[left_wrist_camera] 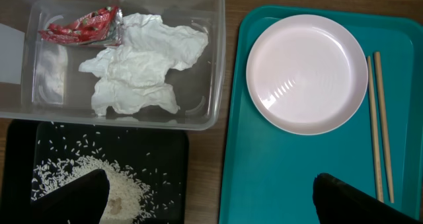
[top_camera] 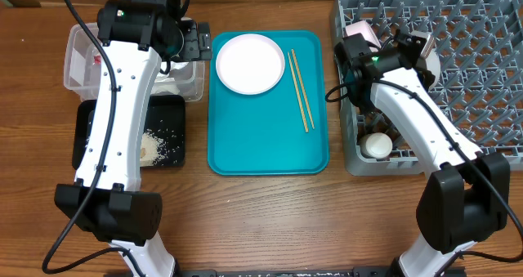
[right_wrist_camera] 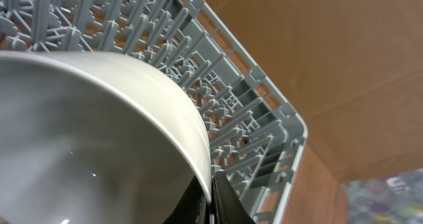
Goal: Sort waste into correct bins and load items into the dishwasher
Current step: 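Move the right gripper back over the teal tray toward the white plate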
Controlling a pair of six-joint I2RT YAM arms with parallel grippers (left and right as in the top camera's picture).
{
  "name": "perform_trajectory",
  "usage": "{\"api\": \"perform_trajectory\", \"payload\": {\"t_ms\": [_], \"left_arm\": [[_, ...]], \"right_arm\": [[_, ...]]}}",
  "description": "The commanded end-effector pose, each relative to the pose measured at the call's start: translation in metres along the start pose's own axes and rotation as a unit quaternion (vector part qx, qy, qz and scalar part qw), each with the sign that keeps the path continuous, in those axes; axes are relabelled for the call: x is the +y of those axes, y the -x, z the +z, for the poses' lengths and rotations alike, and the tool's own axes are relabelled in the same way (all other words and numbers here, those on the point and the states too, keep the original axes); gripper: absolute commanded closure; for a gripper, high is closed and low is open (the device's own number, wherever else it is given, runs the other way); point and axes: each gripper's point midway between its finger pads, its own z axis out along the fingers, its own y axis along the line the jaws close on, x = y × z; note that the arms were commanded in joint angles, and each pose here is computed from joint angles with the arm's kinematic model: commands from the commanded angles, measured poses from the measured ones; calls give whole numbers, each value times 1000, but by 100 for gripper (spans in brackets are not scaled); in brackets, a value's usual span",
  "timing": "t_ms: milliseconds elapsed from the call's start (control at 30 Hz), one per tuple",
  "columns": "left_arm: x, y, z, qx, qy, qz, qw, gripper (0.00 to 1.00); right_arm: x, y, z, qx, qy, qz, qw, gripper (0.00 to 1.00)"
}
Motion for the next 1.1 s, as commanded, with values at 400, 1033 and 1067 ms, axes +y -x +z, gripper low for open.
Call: {"api": "perform_trajectory", "payload": {"t_ms": [400, 1033, 1067], "left_arm": [[0, 5, -11, -17, -1, -10, 1000, 0], [0, 5, -11, -17, -1, -9, 1000, 0], [0, 5, -11, -17, -1, -10, 1000, 0]], "right_arm": [[20, -25, 4, -4, 10, 6, 1000, 96], [19, -7, -25, -88, -13, -11, 996, 96], [17, -4, -25, -96, -20, -11, 995, 96]]}}
